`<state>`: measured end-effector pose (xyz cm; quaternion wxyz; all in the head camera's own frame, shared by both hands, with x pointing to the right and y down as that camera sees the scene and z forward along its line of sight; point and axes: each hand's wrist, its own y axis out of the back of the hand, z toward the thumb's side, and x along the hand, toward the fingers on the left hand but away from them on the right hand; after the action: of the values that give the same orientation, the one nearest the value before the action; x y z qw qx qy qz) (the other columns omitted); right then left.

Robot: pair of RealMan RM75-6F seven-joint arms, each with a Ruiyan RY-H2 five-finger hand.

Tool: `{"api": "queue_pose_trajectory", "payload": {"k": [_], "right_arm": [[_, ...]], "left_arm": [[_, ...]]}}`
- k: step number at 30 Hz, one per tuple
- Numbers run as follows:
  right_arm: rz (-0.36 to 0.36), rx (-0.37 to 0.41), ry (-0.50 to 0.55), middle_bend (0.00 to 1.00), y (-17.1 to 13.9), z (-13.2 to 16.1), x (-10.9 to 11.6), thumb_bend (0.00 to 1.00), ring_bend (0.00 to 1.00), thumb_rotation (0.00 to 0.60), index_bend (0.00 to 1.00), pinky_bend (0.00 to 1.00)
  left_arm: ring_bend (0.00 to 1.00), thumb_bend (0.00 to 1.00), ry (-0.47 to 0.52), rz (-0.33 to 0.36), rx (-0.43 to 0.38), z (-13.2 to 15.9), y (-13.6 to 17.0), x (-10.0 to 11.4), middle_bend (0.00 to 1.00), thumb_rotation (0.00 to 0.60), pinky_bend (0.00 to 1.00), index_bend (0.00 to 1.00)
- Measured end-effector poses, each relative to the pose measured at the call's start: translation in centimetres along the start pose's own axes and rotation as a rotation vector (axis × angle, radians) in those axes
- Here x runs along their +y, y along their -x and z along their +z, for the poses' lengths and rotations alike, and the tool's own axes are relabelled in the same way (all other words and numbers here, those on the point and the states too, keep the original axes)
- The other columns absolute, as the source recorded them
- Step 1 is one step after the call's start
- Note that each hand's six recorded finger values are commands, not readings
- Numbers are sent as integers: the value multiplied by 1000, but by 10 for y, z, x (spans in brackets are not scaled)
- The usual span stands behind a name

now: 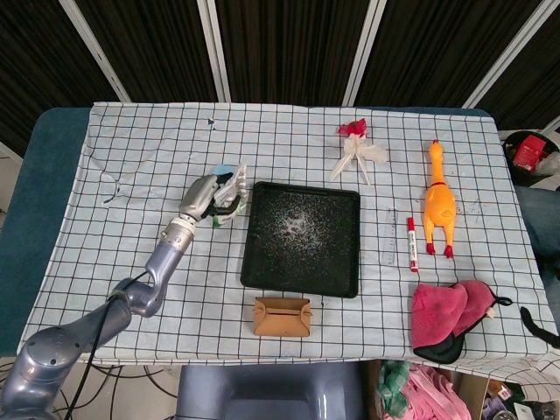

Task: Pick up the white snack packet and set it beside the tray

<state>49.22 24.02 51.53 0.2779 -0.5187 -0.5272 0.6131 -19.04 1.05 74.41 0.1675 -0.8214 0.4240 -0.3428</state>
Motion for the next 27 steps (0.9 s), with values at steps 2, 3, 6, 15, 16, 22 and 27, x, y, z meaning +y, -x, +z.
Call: {"api": "queue_pose_trajectory", "payload": {"k": [2,3,6,15,16,22,27], "right_arm": [[-6,7,-6,77,0,0,1,248,181,600,196,286],[-7,8,-6,77,0,1,1,248,181,600,196,286],[-9,8,-5,77,0,1,1,248,180,600,196,286],[-15,7,0,77,0,0,2,247,181,600,196,286],[-15,6,1,77,0,0,2,247,181,600,196,286],[-18,-3,2,77,1,-1,2,248,180,600,196,286],[-19,-5,4,77,1,-1,2,248,181,600,196,286]], "left_arm": [[472,716,-6,-4,-2,0,-1,-7,578,600,690,599],[472,716,-6,-5,-3,-1,-1,-10,578,600,690,599],[472,716,5,-7,-2,-2,-2,-15,578,600,689,599],[472,715,39,-21,6,-7,-2,-26,577,600,680,600],[470,715,38,-22,6,-8,-3,-27,576,600,677,600],[465,713,-22,-40,0,-9,-4,-30,570,600,673,601],[460,709,-36,-39,-7,-7,-6,-33,566,600,672,600]]}}
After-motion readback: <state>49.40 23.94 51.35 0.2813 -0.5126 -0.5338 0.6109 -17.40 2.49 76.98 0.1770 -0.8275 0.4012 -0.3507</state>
